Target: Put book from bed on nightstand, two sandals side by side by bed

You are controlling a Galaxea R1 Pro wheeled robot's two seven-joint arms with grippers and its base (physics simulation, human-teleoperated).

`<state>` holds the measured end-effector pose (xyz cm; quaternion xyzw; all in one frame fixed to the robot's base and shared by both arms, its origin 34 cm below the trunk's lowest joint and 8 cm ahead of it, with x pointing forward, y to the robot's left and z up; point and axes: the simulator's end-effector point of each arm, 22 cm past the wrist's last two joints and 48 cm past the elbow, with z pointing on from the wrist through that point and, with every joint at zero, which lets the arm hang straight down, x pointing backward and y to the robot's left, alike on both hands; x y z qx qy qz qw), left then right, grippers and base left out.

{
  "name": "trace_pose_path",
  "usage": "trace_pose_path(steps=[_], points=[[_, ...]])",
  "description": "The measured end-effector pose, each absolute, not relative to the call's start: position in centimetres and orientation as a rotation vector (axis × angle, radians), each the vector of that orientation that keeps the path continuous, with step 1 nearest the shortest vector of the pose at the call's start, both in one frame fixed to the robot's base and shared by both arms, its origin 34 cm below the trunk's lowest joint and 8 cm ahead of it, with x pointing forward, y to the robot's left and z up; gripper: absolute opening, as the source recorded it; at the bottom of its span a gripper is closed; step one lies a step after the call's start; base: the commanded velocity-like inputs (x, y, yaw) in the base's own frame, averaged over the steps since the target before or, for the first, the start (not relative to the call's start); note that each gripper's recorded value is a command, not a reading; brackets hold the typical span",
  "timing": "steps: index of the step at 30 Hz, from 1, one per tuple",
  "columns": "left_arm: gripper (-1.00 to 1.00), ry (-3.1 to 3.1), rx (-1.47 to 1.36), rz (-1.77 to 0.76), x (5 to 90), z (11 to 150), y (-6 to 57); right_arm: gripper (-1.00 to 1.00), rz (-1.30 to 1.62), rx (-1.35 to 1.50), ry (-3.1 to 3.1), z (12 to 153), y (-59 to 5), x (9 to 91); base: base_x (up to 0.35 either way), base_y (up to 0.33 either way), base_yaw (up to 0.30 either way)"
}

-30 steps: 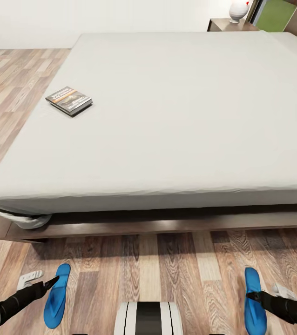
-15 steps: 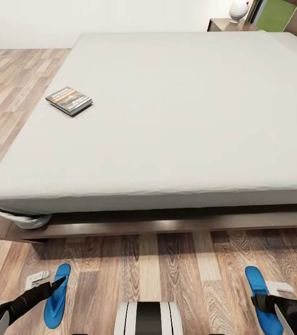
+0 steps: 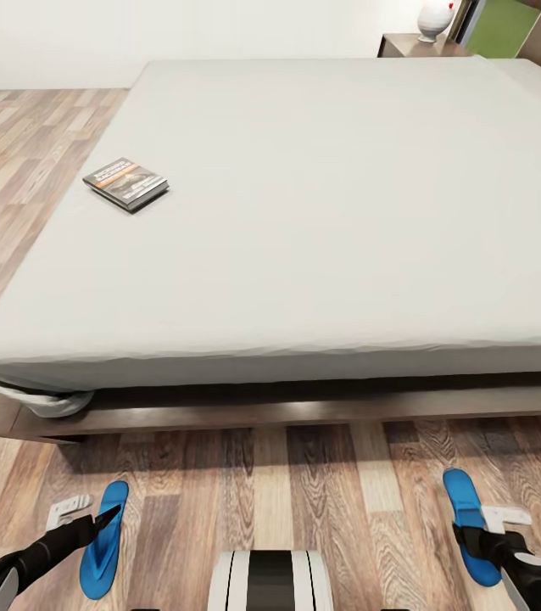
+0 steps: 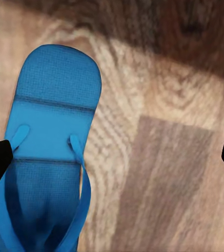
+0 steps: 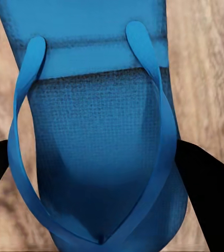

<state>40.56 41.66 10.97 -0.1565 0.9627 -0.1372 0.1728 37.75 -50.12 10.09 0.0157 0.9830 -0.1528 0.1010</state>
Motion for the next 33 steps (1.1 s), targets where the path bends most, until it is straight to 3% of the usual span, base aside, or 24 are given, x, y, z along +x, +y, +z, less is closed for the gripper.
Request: trace_pose_path(steps=[33], points=[[1.0, 2.736, -0.446, -0.39, 40.37, 10.89, 41.61, -1.0, -0.45, 0.049, 2.913, 9.84, -50.08, 36.92, 0.0, 0.269, 0.0]])
